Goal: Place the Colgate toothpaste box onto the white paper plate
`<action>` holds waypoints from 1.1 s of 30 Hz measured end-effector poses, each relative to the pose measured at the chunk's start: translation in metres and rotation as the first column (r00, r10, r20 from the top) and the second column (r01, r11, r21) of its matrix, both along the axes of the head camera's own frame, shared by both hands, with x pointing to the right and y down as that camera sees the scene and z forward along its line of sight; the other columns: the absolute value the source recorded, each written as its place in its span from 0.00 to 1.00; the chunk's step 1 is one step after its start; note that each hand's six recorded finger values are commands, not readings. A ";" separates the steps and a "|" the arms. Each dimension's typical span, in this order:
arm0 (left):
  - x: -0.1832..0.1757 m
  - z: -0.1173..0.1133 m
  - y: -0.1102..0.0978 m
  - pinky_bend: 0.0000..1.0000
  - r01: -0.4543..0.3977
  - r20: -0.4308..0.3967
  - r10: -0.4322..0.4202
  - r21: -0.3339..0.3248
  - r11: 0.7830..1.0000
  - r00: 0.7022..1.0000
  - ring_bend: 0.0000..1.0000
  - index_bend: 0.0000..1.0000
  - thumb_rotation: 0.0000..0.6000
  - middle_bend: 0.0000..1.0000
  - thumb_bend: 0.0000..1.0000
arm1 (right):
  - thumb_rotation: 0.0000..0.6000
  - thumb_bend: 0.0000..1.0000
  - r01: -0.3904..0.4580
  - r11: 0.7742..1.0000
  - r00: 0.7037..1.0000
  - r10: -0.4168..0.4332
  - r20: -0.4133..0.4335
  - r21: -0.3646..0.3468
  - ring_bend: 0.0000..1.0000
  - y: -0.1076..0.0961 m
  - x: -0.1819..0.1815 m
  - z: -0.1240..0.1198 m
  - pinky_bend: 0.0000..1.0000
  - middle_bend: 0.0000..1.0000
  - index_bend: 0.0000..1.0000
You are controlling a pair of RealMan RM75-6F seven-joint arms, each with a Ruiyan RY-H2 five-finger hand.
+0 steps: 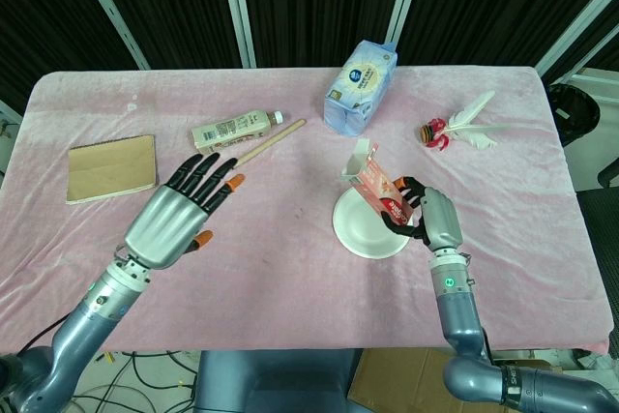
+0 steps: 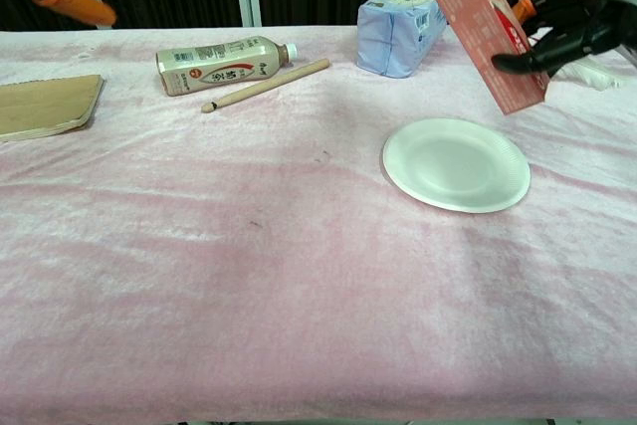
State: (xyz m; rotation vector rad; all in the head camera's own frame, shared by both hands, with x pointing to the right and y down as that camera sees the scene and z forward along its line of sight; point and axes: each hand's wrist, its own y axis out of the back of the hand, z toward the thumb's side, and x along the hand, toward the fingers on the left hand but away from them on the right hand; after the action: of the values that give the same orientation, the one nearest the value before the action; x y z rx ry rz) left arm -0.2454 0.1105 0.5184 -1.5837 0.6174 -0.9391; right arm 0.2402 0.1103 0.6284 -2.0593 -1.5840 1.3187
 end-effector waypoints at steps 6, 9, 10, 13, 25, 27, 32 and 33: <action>-0.055 0.018 0.022 0.08 0.132 0.014 -0.131 -0.083 0.988 0.991 0.00 0.09 1.00 0.01 0.00 | 1.00 0.33 0.080 0.996 0.981 -0.084 -0.175 -0.033 0.42 0.012 0.024 0.020 0.45 0.45 0.46; -0.078 0.024 0.034 0.08 0.180 0.022 -0.178 -0.105 0.978 0.984 0.00 0.09 1.00 0.01 0.00 | 1.00 0.33 0.102 0.993 0.966 -0.112 -0.231 -0.052 0.42 0.017 0.031 0.028 0.45 0.45 0.46; -0.085 0.026 0.038 0.08 0.195 0.021 -0.194 -0.113 0.974 0.981 0.00 0.09 1.00 0.01 0.00 | 1.00 0.33 0.102 0.993 0.965 -0.113 -0.237 -0.058 0.42 0.019 0.031 0.031 0.45 0.45 0.46; -0.099 0.030 0.046 0.07 0.221 0.014 -0.221 -0.126 0.967 0.975 0.00 0.08 1.00 0.01 0.00 | 1.00 0.33 0.106 0.991 0.957 -0.124 -0.262 -0.082 0.42 0.025 0.032 0.040 0.45 0.45 0.46; -0.123 0.029 0.053 0.04 0.257 -0.005 -0.260 -0.133 0.957 0.966 0.00 0.07 1.00 0.00 0.00 | 1.00 0.24 0.164 0.978 0.923 -0.197 -0.332 -0.126 0.27 0.037 0.023 0.057 0.25 0.31 0.36; -0.124 0.029 0.053 0.04 0.257 -0.007 -0.260 -0.129 0.958 0.966 0.00 0.06 1.00 0.00 0.00 | 1.00 0.22 0.175 0.977 0.919 -0.207 -0.335 -0.124 0.24 0.037 0.020 0.058 0.23 0.28 0.32; -0.127 0.028 0.053 0.04 0.273 -0.024 -0.278 -0.137 0.952 0.960 0.00 0.05 1.00 0.00 0.00 | 1.00 0.20 0.179 0.976 0.920 -0.209 -0.331 -0.120 0.17 0.037 0.015 0.057 0.19 0.21 0.20; -0.127 0.028 0.054 0.04 0.274 -0.026 -0.281 -0.140 0.951 0.959 0.00 0.05 1.00 0.00 0.00 | 1.00 0.20 0.179 0.976 0.921 -0.209 -0.329 -0.120 0.16 0.038 0.015 0.057 0.18 0.20 0.18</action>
State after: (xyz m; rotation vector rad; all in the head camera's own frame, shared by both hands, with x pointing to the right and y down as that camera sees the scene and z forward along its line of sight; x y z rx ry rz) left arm -0.3722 0.1642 0.5467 -1.6694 0.8399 -1.1768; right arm 0.2549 0.1479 0.6853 -1.8504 -1.1622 1.5882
